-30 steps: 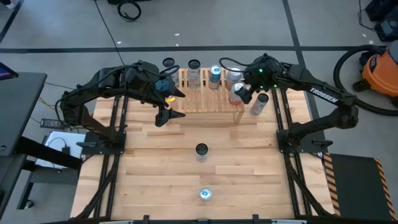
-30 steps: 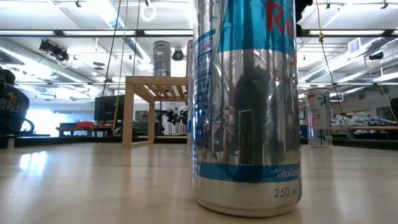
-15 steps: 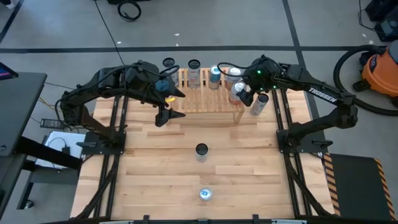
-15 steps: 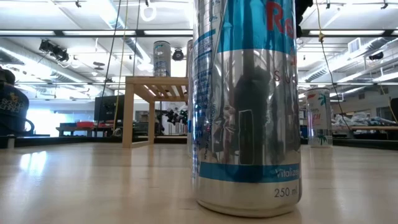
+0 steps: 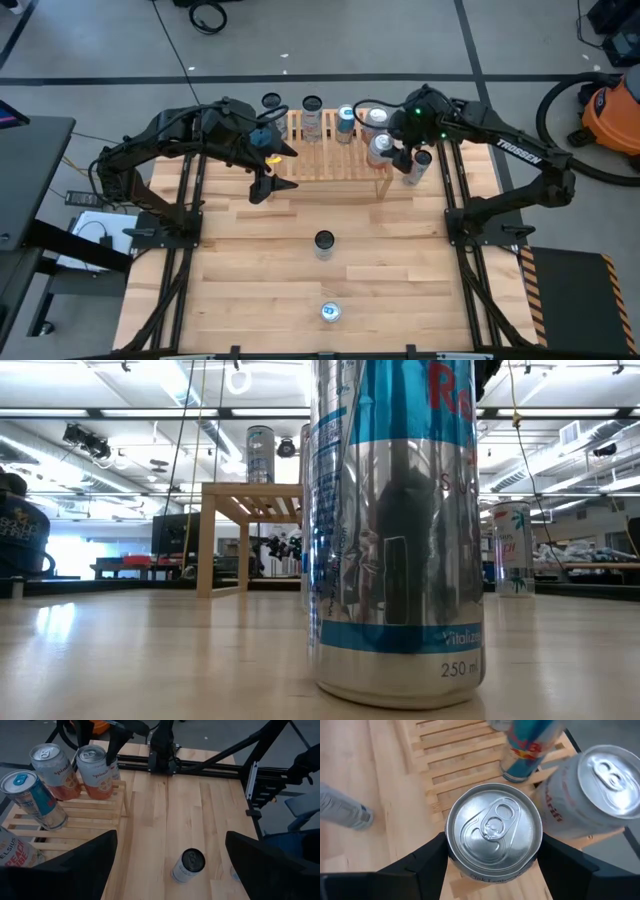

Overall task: Place canned beverage on shelf
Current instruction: Put the pink-white soda can on the shelf aligned with the other pink-white soda can

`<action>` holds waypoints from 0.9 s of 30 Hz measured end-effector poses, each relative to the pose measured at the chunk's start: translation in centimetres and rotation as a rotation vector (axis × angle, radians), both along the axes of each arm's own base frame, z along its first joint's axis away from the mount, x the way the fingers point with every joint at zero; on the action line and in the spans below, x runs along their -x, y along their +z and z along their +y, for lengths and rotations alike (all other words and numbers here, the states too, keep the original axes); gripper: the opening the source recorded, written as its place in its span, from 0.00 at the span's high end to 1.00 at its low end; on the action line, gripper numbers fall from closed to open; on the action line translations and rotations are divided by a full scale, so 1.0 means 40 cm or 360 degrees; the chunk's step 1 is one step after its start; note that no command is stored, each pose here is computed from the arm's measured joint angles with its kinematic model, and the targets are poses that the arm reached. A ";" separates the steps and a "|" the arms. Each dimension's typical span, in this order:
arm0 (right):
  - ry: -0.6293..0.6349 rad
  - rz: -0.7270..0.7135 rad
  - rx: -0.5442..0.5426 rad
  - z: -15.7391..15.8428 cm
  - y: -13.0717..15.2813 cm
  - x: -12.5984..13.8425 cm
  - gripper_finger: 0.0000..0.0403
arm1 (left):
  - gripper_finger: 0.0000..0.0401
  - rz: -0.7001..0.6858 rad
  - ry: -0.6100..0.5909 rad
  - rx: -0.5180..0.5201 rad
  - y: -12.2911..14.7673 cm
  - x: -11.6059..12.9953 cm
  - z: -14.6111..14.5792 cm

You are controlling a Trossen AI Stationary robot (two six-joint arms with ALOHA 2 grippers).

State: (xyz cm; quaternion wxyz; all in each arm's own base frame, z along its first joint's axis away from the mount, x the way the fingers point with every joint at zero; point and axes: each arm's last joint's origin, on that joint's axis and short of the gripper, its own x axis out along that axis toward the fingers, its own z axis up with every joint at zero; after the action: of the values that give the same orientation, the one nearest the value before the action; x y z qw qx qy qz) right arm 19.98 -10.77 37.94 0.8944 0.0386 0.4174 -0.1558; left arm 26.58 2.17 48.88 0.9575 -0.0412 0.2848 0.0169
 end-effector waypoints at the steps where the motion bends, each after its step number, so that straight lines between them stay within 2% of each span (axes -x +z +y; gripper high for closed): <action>1: 0.0033 -0.0004 -0.0002 0.000 0.000 0.000 0.32 | 0.07 0.0002 0.0000 0.0000 0.000 0.000 0.000; 8: 0.0320 0.0009 0.0065 0.003 -0.001 0.001 0.31 | 0.07 0.0002 0.0000 -0.0001 0.000 0.000 0.000; 27: 0.0512 -0.0006 0.0011 -0.023 -0.006 0.029 0.31 | 0.07 0.0000 -0.0002 -0.0003 0.000 0.000 0.000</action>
State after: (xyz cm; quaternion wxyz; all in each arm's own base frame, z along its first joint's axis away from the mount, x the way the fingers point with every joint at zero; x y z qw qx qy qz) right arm 18.82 -11.69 37.69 0.9088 -0.0316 0.4160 -0.0118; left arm 26.58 2.17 48.88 0.9575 -0.0403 0.2850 0.0167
